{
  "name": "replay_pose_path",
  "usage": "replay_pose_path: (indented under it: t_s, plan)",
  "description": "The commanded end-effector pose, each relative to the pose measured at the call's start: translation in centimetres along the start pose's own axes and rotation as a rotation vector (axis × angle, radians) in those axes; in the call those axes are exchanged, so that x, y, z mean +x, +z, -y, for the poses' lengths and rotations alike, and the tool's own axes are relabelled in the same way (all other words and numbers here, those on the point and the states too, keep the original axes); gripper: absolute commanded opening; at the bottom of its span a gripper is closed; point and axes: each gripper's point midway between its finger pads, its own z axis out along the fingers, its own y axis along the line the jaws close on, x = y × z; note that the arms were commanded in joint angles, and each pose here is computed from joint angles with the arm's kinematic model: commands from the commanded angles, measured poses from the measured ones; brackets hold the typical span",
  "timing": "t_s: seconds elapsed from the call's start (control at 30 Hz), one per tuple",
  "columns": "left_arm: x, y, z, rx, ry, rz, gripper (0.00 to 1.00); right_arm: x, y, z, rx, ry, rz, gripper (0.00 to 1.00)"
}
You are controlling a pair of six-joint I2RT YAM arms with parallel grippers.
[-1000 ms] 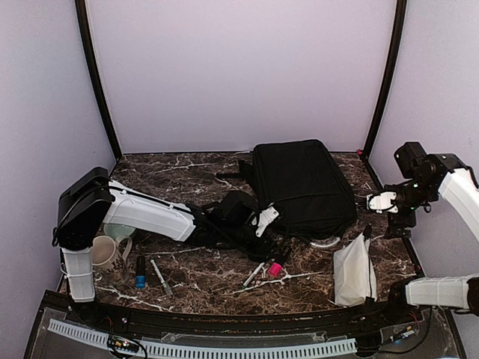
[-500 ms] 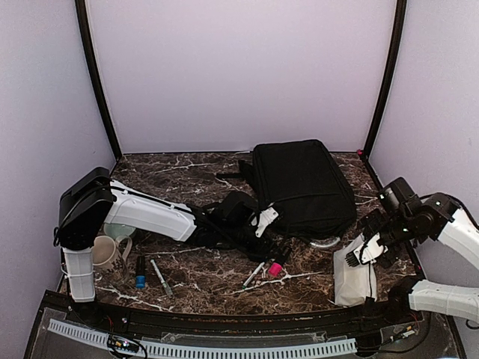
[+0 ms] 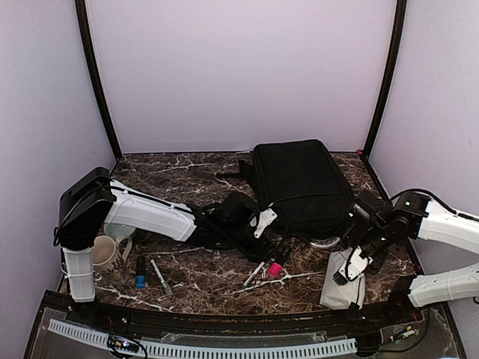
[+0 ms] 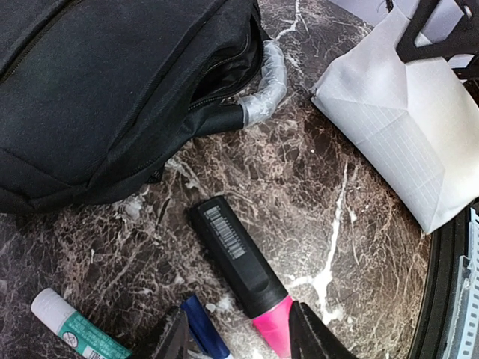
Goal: Pack the student bag
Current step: Adjust the stationery at the center of the board.
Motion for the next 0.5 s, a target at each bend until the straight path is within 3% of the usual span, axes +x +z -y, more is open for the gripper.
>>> replay_pose_path:
  t_s: [0.0,0.13,0.33,0.47]
  plan:
    - [-1.7,-1.2,0.1,-0.017,0.027,0.035,0.48,-1.4,-0.6,0.3,-0.063,0.049,0.046,0.62]
    - [-1.7,-1.3,0.1,-0.021,0.024,0.036,0.48,-3.5,-1.7,1.4,-0.209,0.229,0.146,0.32]
    - [-1.5,-1.5,0.1,-0.019,0.019,0.044,0.48,-4.9,-1.7,2.8,-0.352,0.499,0.216,0.03]
    - [-0.9,-1.6,0.0,-0.021,0.018,0.033,0.48,-3.4,-1.0,3.6,-0.391,0.653,0.229,0.00]
